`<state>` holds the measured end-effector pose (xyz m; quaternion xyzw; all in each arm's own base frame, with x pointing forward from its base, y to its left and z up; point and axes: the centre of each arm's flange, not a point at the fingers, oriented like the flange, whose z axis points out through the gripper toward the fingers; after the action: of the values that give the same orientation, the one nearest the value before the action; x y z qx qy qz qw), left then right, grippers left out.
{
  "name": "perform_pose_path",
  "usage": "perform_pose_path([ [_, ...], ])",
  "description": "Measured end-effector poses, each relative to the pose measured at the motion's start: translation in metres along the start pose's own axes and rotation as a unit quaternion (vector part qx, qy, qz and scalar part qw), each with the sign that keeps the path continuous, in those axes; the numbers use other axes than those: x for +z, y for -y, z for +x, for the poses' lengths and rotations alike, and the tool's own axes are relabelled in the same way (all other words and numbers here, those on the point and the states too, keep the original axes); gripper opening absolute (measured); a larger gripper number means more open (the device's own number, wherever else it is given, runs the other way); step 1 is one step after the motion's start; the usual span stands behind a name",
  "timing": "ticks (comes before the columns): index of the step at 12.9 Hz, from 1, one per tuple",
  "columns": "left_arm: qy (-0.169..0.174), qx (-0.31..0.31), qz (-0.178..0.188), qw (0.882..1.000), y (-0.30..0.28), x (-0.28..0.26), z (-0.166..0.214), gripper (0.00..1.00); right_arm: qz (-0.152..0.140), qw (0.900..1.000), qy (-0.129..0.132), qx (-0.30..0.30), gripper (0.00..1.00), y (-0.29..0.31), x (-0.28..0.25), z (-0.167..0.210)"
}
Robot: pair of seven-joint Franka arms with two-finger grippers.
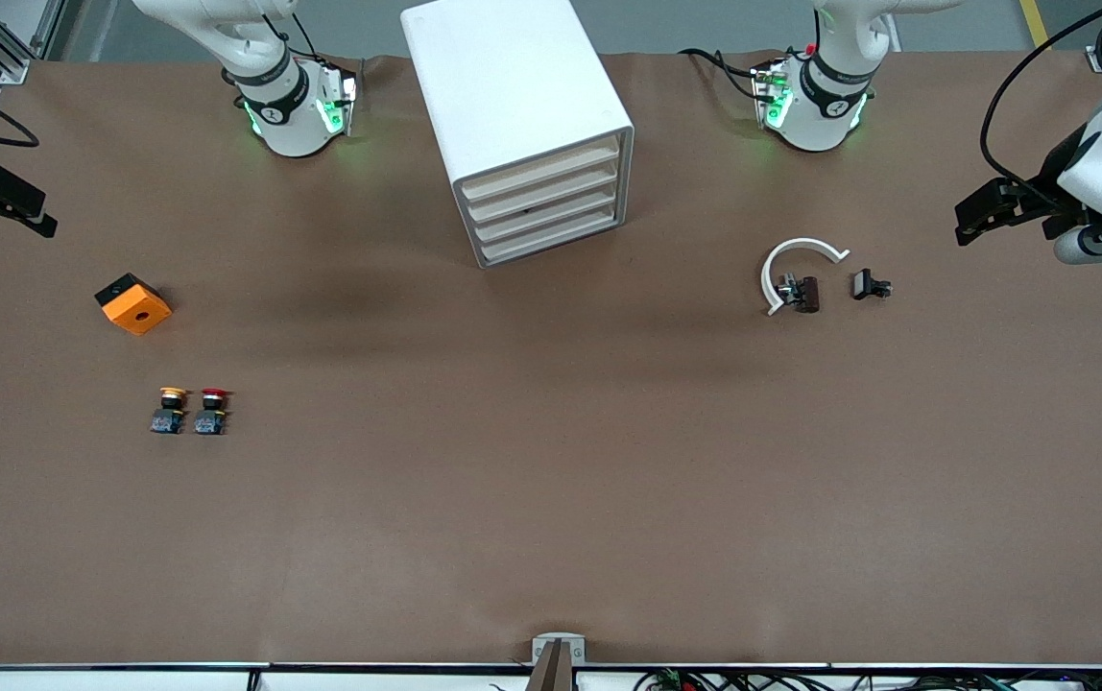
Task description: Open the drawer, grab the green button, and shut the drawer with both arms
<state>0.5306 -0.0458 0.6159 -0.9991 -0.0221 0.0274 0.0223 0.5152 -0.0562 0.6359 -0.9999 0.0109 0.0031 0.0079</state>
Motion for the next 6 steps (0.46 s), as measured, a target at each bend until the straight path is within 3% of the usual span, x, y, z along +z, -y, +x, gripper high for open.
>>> perform_pose_path([
  [6,0.013,0.0,-0.002,1.0,-0.001,0.014,0.009,1.0,0.004,1.0,0.008,0.027,1.0,-0.034,0.016,-0.005],
])
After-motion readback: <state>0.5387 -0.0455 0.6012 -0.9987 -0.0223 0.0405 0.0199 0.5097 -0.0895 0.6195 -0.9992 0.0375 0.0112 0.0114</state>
